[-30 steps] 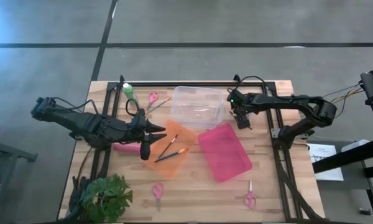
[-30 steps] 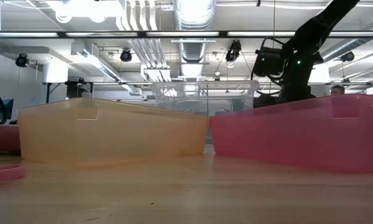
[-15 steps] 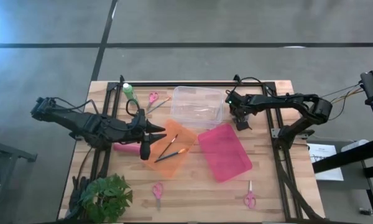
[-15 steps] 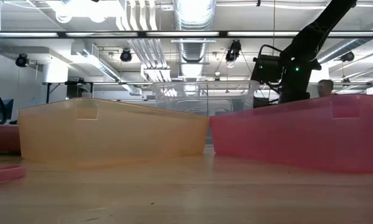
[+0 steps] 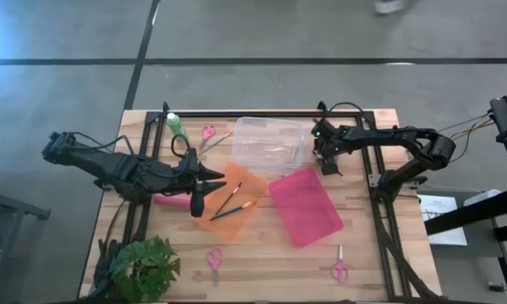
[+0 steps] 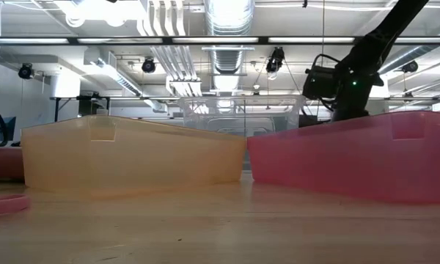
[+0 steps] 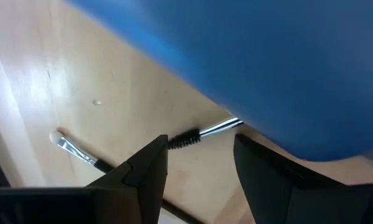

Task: Pick & Place Paint Supplies
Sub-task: Put the black brow brush into the orange bin

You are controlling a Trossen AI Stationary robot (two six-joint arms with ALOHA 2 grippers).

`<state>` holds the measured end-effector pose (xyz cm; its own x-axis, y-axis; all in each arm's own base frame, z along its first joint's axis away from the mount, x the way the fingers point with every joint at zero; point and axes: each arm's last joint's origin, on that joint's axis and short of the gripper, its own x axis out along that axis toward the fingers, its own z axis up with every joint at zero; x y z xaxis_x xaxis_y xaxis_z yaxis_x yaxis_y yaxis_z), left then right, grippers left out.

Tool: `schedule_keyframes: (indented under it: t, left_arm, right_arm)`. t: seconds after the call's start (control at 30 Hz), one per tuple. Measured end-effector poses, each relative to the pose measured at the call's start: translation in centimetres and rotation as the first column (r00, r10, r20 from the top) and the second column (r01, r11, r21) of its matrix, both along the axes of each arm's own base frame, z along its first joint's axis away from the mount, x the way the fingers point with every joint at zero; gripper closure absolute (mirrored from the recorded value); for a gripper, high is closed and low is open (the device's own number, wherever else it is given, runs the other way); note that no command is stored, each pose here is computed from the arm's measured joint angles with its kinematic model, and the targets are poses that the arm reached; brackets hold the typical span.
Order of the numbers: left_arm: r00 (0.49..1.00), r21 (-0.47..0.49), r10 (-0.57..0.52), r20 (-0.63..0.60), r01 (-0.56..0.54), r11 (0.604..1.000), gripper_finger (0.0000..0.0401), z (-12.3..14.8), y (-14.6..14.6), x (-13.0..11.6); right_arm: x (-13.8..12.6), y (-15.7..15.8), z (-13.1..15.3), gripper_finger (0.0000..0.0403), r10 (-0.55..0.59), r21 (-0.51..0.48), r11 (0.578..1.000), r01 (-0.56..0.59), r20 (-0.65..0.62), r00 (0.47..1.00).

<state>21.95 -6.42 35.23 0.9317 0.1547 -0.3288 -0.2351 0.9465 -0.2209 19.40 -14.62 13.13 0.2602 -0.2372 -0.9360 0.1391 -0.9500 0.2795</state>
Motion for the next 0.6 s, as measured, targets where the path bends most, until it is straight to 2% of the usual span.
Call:
schedule_keyframes:
  t: [0.4,0.47,0.6]
  left_arm:
    - [1.000,-0.029,0.009,0.006,-0.009,1.000,0.0281,0.02,0.00,0.01]
    - [1.000,-0.029,0.009,0.007,-0.009,1.000,0.0281,0.02,-0.01,0.01]
    - [1.000,-0.037,0.007,0.007,-0.007,0.999,0.0281,0.02,-0.02,0.01]
  right_arm:
    - [-0.77,-0.30,-0.50,0.0231,-0.020,0.036,0.999,0.020,0.016,1.000]
    - [-0.84,-0.23,-0.60,0.0250,-0.019,0.042,0.999,0.018,0.014,1.000]
    - [-1.05,-0.20,-0.70,0.0314,-0.023,0.059,0.998,0.022,0.009,1.000]
